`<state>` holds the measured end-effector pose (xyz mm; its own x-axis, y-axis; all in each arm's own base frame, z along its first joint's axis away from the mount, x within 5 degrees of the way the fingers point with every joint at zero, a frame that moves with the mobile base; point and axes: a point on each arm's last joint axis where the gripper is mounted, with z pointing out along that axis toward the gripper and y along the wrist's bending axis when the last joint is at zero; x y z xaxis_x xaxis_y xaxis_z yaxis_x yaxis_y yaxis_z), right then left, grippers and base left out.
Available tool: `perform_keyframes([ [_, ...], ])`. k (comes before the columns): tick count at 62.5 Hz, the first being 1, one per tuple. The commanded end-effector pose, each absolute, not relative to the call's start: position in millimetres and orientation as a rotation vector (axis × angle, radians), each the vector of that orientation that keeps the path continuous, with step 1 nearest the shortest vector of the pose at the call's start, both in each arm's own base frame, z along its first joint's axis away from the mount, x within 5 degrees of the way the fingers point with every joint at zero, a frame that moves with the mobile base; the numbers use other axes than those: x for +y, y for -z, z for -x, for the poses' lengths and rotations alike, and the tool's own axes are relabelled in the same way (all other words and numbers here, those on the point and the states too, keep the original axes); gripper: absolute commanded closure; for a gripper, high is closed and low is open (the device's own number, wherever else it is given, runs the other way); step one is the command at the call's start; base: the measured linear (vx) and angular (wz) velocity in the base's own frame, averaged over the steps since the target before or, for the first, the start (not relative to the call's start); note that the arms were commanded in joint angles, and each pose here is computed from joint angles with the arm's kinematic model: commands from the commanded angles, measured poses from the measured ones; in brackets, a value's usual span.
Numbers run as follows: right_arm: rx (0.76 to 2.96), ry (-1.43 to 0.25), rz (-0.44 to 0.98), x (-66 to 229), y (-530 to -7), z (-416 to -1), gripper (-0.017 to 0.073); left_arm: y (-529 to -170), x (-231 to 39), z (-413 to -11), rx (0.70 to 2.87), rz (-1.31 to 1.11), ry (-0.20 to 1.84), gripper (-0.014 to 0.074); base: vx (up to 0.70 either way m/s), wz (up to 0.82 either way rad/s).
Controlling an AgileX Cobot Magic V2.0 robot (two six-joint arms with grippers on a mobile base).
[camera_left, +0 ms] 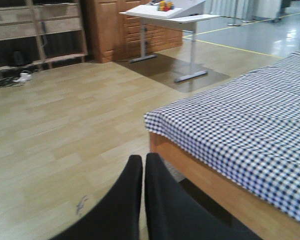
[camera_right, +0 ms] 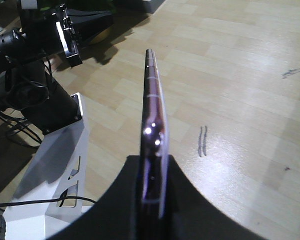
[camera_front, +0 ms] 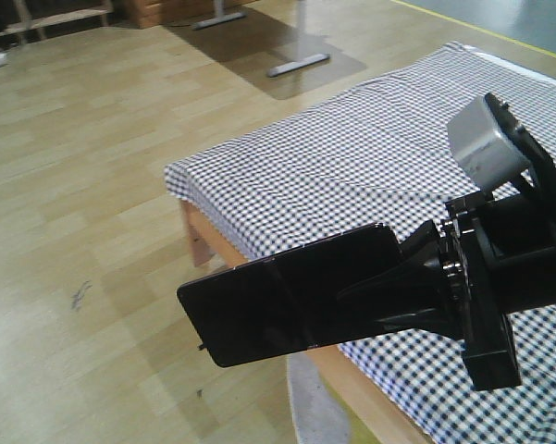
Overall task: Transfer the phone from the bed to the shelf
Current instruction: 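Hold the phone in the right gripper while the base backs from the bed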
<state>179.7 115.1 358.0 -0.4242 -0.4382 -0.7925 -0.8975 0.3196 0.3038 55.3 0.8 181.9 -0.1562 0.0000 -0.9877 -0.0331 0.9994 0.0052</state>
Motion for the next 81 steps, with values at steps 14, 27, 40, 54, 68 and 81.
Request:
perform_keyframes([
  [14, 1.912, -1.101, 1.179, 117.6, -375.3, -170.5, 0.0564, -188.0, 1.7, -55.7, 1.650, 0.040, -0.031, 0.0593, -0.09, 0.44],
  [27, 1.912, -1.101, 1.179, 117.6, -375.3, -170.5, 0.0564, -188.0, 1.7, -55.7, 1.650, 0.040, -0.031, 0.0593, -0.08, 0.43],
  [40, 1.912, -1.101, 1.179, 117.6, -375.3, -170.5, 0.0564, -188.0, 1.7, -55.7, 1.650, 0.040, -0.031, 0.0593, -0.07, 0.37],
  [54, 1.912, -1.101, 1.179, 117.6, -375.3, -170.5, 0.0564, -188.0, 1.7, -55.7, 1.650, 0.040, -0.031, 0.0593, -0.05, 0.28],
  [68, 1.912, -1.101, 1.179, 117.6, -375.3, -170.5, 0.0564, -188.0, 1.7, -55.7, 1.650, 0.040, -0.031, 0.0593, -0.04, 0.15],
  [81, 1.912, -1.101, 1.179, 117.6, -375.3, -170.5, 0.0564, -188.0, 1.7, -55.7, 1.650, 0.040, -0.031, 0.0593, -0.03, 0.10],
])
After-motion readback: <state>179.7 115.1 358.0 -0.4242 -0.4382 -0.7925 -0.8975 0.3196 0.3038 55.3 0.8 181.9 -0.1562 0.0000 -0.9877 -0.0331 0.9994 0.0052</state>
